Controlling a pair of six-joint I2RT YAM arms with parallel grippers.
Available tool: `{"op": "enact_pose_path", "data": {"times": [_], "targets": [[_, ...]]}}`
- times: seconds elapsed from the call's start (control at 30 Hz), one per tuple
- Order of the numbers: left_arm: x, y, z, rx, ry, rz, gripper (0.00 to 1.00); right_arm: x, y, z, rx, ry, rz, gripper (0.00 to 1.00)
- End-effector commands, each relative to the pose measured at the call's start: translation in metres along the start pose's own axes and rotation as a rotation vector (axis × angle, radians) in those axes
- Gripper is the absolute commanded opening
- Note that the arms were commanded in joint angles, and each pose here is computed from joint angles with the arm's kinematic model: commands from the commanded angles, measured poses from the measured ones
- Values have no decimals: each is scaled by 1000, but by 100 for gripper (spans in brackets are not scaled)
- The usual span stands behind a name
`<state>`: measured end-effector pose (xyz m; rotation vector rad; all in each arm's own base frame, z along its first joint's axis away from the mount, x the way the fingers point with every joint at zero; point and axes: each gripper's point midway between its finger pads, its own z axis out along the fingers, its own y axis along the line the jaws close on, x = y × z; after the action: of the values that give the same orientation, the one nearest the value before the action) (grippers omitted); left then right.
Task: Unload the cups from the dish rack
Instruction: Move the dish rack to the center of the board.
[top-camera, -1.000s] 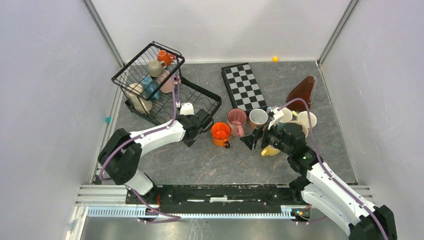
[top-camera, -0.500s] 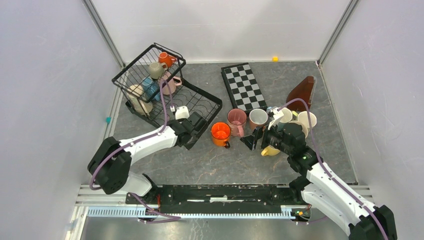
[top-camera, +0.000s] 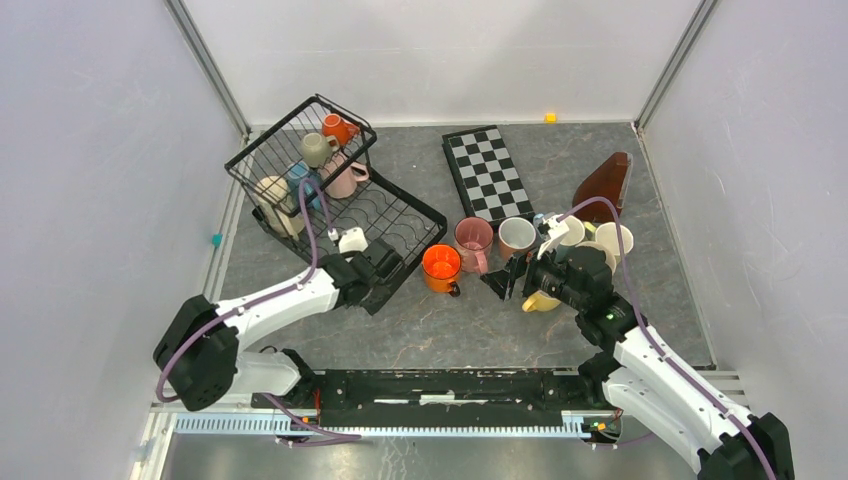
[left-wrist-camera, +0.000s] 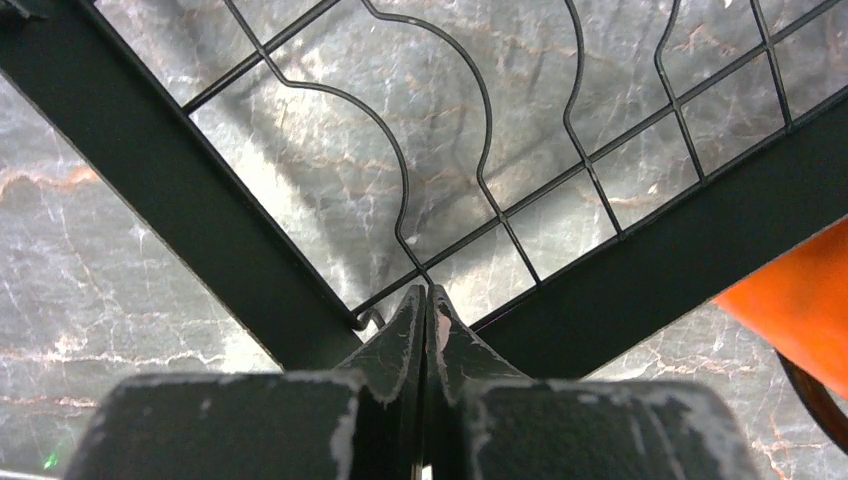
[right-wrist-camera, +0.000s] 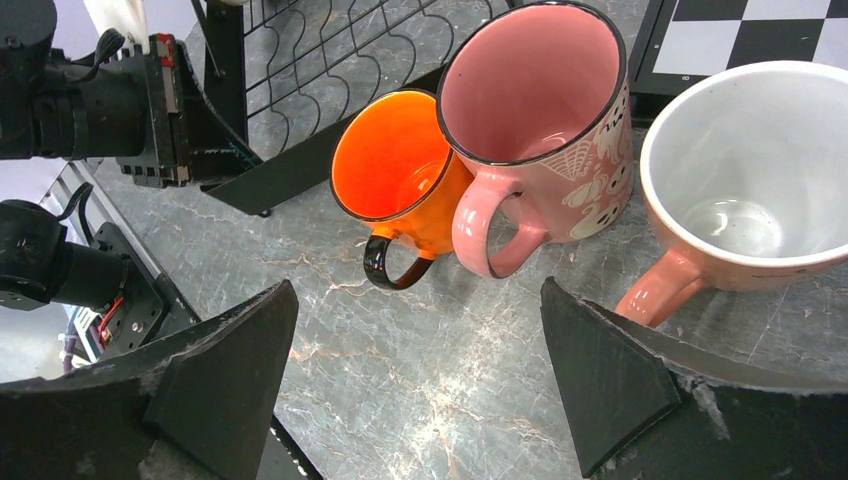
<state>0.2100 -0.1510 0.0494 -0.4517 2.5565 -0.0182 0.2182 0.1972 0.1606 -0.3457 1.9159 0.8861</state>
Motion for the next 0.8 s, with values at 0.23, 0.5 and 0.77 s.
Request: {"op": "enact_pose_path", "data": {"times": [0.23,0.5,0.77], "targets": [[47,61,-25,-177,165,72,5,-11,5,1,-22,-47,-6,98],[-54,18,-56,-187,-131,182,12,-14,5,2,-20,-53,-13,98],[-154,-10,-41,-350,-381,289,28,-16,4,2,-15,-51,-20,98]]}}
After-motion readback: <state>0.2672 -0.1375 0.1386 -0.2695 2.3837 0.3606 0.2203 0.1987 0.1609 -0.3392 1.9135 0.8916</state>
